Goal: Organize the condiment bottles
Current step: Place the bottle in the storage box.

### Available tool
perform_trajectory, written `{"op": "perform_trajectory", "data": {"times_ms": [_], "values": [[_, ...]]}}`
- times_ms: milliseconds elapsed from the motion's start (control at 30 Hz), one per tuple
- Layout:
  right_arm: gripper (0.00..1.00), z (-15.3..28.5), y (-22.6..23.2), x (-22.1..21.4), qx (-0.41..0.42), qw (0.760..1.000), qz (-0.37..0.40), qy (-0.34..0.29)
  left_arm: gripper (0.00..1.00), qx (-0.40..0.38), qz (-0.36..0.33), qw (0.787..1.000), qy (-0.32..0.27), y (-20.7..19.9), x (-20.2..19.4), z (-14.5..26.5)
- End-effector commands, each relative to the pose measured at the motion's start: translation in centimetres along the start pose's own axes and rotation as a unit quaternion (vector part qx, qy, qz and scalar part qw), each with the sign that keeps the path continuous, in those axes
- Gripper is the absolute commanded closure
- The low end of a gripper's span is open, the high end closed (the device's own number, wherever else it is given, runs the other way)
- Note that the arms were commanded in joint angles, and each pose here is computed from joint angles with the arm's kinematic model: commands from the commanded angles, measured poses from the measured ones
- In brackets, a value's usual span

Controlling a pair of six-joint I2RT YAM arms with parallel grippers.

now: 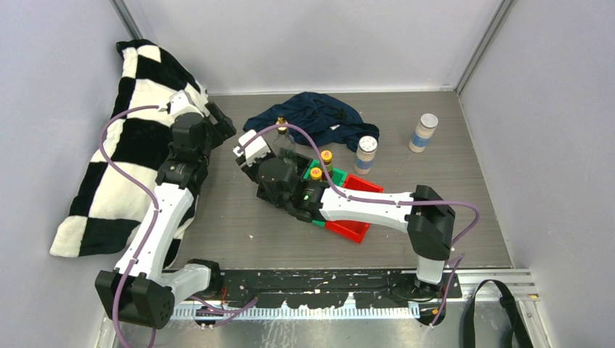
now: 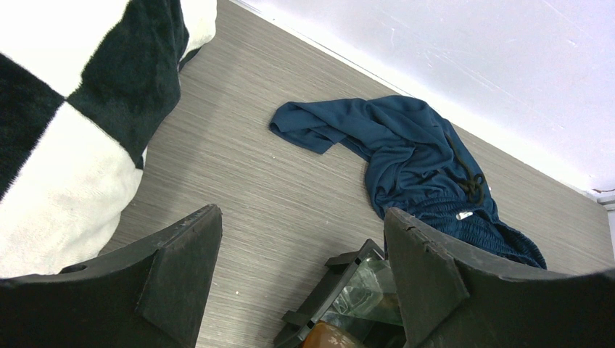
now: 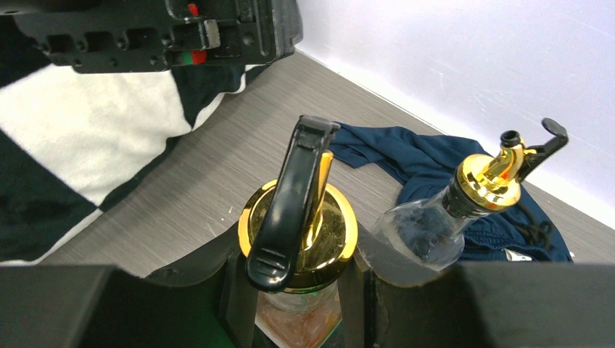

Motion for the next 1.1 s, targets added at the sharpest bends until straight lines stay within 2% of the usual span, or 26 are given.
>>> {"op": "perform_trajectory", "data": {"times_ms": [0,300,1067], "values": [[0.99,0.1,-2.8,5.9,-0.085,0.99,-0.081,-0.079,0.18,-0.015,0.014,1.0,-0.02,-0.5,1.2,0.7],[0.99,0.3,-4.0,4.9,-0.146,0.979,-0.114,-0.081,0.17,-0.015,0.015,1.0,-0.021,-0.5,1.3,0.6],[0.99,0.2,-3.7,2.0,-0.17,0.971,-0.157,-0.067,0.18,-0.017,0.016,1.0,-0.02,-0.5,1.2,0.7]]}}
Point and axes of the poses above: each gripper's point midway between its finger pads, its own z axis back along the fingers, its own y axis along the line the jaws close on, x = y × z, the point moved 4 cm from there along z, back along the fingers, and after that the axes turned 6 degrees about z, right-handed, at the moved point
